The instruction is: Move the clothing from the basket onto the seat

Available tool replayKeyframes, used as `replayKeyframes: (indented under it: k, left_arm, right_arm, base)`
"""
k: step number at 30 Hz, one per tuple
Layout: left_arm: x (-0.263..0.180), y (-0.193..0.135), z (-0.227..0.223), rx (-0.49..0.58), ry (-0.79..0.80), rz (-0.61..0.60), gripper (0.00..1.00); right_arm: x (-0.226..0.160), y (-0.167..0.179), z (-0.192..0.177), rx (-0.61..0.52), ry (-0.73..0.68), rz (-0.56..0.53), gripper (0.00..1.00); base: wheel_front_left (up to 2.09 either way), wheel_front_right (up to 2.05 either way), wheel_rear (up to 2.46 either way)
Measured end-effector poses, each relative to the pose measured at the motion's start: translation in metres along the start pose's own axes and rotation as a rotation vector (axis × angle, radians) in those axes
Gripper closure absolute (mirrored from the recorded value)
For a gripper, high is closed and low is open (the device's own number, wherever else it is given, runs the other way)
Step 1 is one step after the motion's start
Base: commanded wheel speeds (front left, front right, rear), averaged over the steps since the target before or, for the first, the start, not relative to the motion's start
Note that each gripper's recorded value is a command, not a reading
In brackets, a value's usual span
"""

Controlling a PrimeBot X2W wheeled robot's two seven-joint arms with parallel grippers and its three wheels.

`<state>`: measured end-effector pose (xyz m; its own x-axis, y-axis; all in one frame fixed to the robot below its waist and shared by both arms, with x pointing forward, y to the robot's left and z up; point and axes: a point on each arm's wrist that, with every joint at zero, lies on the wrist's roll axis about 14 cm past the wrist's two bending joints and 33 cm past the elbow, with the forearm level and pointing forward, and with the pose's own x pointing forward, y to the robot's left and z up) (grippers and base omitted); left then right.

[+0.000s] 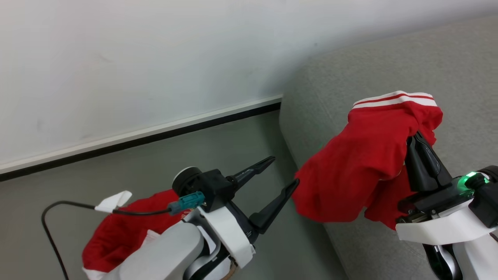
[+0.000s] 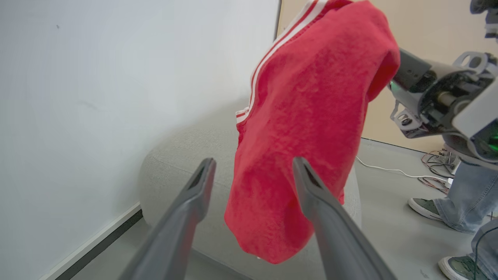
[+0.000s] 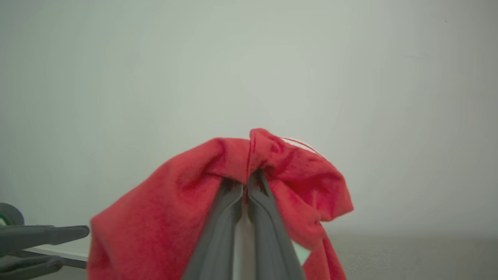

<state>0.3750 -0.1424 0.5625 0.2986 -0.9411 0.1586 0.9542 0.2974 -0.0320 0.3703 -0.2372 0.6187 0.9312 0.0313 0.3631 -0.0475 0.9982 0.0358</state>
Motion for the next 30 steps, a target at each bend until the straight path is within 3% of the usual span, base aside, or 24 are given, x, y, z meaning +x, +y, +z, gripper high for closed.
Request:
replayKeyframes:
  k: [17,30]
  left_arm:
    - [0.019,-0.011,-0.023,-0.041,0.028,-0.079,0.00]
    - [0.005,0.033,-0.050,-0.069,0.079,-0.023,0.00]
  right_arm:
    - [-0.014,-0.041,0.008,-0.025,-0.002,-0.126,1.00]
    - [0.056,-0.109,0.041,-0.206,-0.074,-0.157,1.00]
  base:
    - [0.00,0.00,0.00]
    - [0.00,0.00,0.00]
